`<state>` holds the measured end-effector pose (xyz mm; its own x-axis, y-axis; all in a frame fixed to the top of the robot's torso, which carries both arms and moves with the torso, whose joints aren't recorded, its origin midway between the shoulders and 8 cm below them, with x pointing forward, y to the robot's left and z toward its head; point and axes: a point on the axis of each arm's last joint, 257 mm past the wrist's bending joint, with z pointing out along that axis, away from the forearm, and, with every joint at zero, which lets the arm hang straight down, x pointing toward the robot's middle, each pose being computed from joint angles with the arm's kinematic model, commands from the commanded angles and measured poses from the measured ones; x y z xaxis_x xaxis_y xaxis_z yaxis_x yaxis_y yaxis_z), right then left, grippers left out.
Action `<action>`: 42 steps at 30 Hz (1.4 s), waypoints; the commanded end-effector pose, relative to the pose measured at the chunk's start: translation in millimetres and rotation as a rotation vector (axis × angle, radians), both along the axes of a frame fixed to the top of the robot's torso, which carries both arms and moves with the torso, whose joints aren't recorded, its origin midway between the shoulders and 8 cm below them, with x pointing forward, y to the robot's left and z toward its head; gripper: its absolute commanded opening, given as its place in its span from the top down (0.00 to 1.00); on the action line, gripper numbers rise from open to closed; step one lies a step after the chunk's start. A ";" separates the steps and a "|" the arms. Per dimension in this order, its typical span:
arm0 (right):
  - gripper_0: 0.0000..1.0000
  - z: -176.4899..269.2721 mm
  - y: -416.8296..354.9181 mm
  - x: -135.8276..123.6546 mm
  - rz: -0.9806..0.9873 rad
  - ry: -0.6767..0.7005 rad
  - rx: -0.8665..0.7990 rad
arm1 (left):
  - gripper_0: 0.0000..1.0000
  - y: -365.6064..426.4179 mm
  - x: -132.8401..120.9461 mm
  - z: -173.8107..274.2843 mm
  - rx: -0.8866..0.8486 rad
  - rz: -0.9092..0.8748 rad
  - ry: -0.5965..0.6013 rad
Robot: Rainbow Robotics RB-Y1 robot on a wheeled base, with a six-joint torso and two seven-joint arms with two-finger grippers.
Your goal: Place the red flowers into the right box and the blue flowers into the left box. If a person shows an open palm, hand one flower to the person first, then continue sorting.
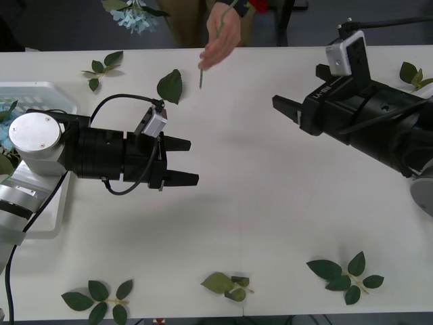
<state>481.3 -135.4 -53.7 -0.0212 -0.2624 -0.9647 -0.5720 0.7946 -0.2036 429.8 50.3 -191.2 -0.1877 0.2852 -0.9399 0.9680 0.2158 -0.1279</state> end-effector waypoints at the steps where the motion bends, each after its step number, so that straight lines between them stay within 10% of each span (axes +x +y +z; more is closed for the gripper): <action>1: 0.00 -22.9 -34.0 15.1 -0.028 -0.010 -0.123 | 0.00 -13.0 -5.0 11.2 -0.015 -0.046 -0.045; 9: 0.00 -68.3 -10.2 29.0 0.099 0.003 -0.130 | 0.00 -13.0 -5.0 11.2 -0.015 -0.046 -0.045; 21: 0.00 -90.3 16.1 13.3 0.176 0.421 -0.120 | 0.00 -13.0 -5.0 11.2 -0.015 -0.046 -0.045; 42: 0.00 -101.5 14.8 -40.0 0.664 0.385 0.073 | 0.00 -13.0 -5.0 11.2 -0.015 -0.046 -0.045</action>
